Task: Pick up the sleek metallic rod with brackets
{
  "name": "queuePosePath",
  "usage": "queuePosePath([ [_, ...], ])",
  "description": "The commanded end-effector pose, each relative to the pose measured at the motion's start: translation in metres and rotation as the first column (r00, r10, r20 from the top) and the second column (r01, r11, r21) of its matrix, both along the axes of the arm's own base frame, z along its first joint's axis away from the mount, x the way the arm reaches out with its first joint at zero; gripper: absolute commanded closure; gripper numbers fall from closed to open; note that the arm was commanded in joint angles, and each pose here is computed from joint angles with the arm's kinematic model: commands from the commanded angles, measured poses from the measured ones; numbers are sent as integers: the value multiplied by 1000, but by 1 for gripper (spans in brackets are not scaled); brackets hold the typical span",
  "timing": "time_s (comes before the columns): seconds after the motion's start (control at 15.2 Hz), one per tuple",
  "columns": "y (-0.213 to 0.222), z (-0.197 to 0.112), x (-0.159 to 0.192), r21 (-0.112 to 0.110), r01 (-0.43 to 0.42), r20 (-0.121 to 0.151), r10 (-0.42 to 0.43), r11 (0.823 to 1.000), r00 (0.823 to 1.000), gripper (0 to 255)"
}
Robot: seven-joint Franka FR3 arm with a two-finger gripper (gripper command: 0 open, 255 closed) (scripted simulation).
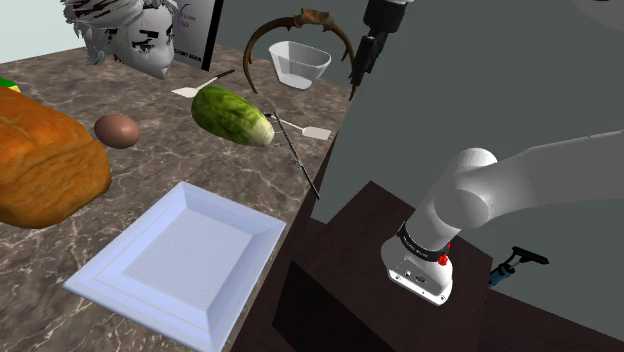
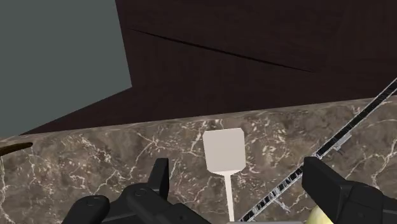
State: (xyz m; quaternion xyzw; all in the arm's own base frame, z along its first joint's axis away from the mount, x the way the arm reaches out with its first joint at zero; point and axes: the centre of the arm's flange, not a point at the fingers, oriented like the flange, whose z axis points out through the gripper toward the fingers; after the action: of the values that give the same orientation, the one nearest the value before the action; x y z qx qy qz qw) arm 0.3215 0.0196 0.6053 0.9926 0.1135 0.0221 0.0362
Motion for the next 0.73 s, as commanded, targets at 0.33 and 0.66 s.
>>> queuePosePath([
  [0.33, 56, -41, 0, -19, 226, -1, -226, 974, 974, 0],
  [0.66, 110, -84, 13, -38, 439, 3, -440, 897, 898, 0],
])
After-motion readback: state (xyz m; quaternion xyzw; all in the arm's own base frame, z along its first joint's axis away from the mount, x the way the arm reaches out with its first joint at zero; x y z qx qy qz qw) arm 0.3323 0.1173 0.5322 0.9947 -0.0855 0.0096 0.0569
